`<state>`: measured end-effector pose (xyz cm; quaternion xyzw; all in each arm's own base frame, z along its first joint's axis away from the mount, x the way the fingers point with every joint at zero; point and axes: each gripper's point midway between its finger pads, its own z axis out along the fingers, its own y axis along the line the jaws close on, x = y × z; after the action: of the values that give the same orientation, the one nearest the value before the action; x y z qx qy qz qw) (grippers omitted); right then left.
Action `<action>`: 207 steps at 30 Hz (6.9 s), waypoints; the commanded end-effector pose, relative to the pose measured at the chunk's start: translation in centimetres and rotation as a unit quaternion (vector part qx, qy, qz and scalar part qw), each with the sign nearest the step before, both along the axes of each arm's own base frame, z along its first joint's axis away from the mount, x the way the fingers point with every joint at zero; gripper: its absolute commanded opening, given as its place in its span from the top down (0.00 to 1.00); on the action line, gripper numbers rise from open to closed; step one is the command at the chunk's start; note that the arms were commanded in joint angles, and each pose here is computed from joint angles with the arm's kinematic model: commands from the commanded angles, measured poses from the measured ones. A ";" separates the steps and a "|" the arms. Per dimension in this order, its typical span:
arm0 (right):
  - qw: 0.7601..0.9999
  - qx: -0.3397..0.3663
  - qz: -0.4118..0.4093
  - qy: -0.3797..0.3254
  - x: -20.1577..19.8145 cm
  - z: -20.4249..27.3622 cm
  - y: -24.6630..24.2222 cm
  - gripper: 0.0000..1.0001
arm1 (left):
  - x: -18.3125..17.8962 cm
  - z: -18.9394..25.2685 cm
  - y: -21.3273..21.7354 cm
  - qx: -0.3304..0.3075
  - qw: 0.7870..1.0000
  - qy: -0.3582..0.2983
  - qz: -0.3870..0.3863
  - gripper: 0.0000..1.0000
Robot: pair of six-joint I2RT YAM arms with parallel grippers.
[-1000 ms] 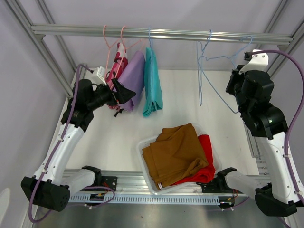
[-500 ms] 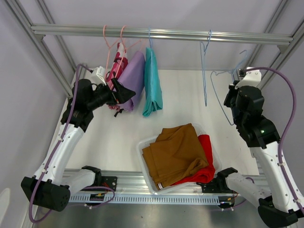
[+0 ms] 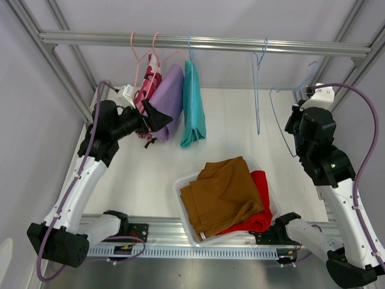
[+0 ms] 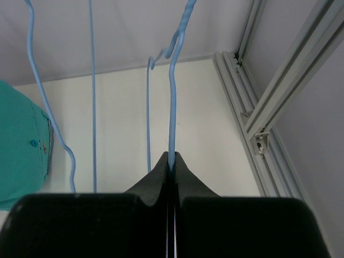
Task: Remove the trousers from the hanger
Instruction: Place the hanger at the clothesline, then pick up the hanger from the clothesline.
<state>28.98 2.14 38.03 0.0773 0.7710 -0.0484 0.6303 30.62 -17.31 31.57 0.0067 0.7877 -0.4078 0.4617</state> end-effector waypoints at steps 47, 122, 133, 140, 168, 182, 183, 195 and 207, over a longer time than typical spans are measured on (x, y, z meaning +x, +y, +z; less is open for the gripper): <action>0.993 -0.058 0.097 -0.041 7.4 3.4 4.8 1.00 | 0.1 0.2 -0.1 -0.013 1.000 -0.002 -0.009 0.01; 0.856 0.170 0.484 -0.071 6.7 4.6 27.5 0.18 | -0.6 3.3 2.1 0.035 0.994 -0.101 0.032 0.00; 0.801 0.230 0.548 -0.069 9.5 3.7 30.3 0.20 | -0.5 3.3 2.3 0.044 0.993 -0.100 0.037 0.01; 0.792 0.242 0.558 -0.064 11.5 2.7 31.9 0.20 | -0.3 3.1 2.1 0.042 0.994 -0.096 0.033 0.00; 0.787 0.284 0.547 -0.036 14.1 -2.2 34.9 0.50 | -0.4 2.9 1.9 0.039 0.995 -0.089 0.026 0.01; 0.787 0.306 0.536 -0.023 15.4 -4.6 36.0 1.00 | -0.5 3.0 1.9 0.038 0.995 -0.091 0.025 0.01; 0.787 0.305 0.535 -0.026 15.3 -4.3 36.0 1.00 | -0.5 3.0 1.8 0.038 0.995 -0.091 0.023 0.00; 0.792 0.301 0.528 -0.060 13.7 -0.1 35.0 1.00 | -0.7 3.2 1.9 0.037 0.995 -0.094 0.024 0.01; 0.800 0.306 0.514 -0.038 14.5 -2.6 35.5 0.65 | -0.7 3.2 1.8 0.037 0.995 -0.093 0.021 0.01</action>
<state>42.41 37.92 36.62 -0.1695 0.6315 0.5266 0.5433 30.02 -15.69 33.35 0.0328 0.7694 -0.3640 0.5239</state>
